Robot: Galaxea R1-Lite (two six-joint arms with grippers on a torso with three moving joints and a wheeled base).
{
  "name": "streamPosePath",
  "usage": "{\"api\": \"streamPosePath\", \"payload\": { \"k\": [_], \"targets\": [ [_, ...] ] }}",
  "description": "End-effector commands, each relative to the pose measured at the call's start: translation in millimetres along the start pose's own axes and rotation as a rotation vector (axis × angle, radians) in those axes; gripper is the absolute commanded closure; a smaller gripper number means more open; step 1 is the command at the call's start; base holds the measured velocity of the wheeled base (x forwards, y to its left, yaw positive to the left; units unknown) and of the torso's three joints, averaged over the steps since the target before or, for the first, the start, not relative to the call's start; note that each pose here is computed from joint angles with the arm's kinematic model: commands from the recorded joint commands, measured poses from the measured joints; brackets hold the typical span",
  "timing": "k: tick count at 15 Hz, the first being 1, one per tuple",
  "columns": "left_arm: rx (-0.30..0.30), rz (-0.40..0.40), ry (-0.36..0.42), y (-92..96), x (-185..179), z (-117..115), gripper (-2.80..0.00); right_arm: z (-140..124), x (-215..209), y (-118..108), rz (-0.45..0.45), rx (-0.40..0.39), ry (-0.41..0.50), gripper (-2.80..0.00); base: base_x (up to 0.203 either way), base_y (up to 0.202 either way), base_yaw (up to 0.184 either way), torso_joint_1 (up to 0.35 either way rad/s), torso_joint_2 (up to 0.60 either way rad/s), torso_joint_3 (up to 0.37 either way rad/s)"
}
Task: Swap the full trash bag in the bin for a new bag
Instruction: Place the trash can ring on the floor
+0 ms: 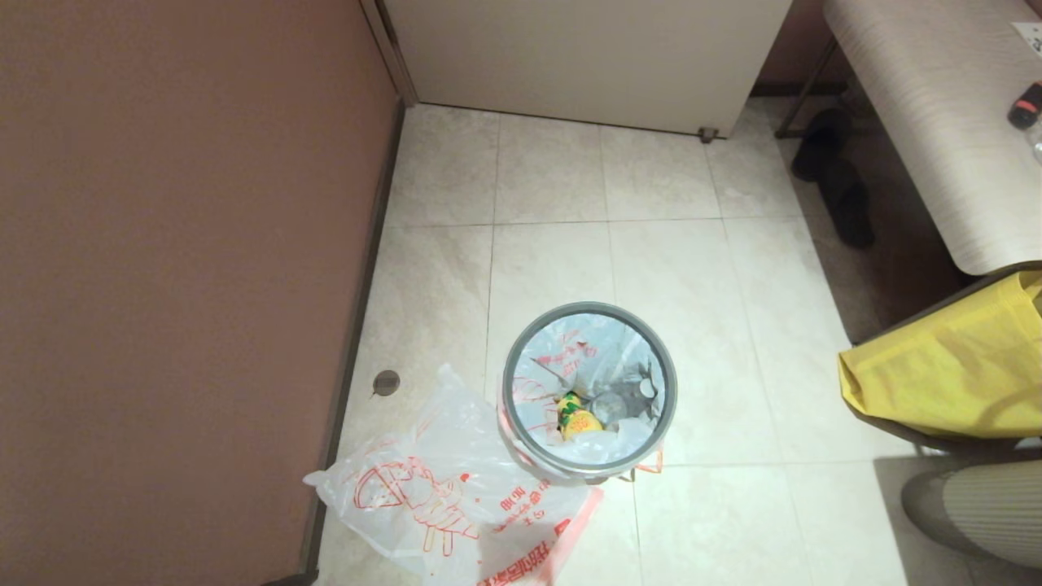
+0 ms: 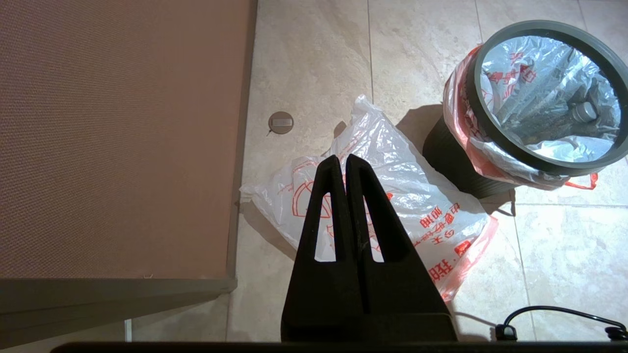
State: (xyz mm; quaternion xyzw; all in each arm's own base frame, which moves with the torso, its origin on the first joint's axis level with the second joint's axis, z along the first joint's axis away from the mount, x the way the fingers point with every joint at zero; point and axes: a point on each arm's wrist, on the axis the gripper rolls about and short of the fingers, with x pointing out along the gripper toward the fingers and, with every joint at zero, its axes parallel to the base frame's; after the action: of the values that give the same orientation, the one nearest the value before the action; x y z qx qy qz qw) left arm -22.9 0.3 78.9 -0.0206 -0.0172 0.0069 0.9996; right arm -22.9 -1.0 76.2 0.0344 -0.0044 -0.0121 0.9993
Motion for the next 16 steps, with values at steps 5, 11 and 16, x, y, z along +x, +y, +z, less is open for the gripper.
{"api": "streamPosePath", "payload": {
  "k": [5, 11, 16],
  "targets": [
    [0.0, 0.001, -0.001, 0.0, 0.1, 0.2, 0.0, 0.1, 0.1, 0.0, 0.0, 0.0, 0.0, 0.0, 0.0, 0.0, 0.0, 0.0, 0.0, 0.0],
    [0.0, 0.001, 0.0, 0.0, 0.1, 0.1, 0.0, 18.1, -5.7, 1.1, 0.001, -0.076, -0.054, 0.0, 0.0, 0.0, 0.0, 0.0, 0.0, 0.0],
    [0.0, 0.001, -0.001, 0.0, 0.1, 0.2, 0.0, 57.7, -21.7, 3.4, -0.005, -0.125, 0.016, 0.0, 0.0, 0.0, 0.0, 0.0, 0.0, 0.0]
  ]
}}
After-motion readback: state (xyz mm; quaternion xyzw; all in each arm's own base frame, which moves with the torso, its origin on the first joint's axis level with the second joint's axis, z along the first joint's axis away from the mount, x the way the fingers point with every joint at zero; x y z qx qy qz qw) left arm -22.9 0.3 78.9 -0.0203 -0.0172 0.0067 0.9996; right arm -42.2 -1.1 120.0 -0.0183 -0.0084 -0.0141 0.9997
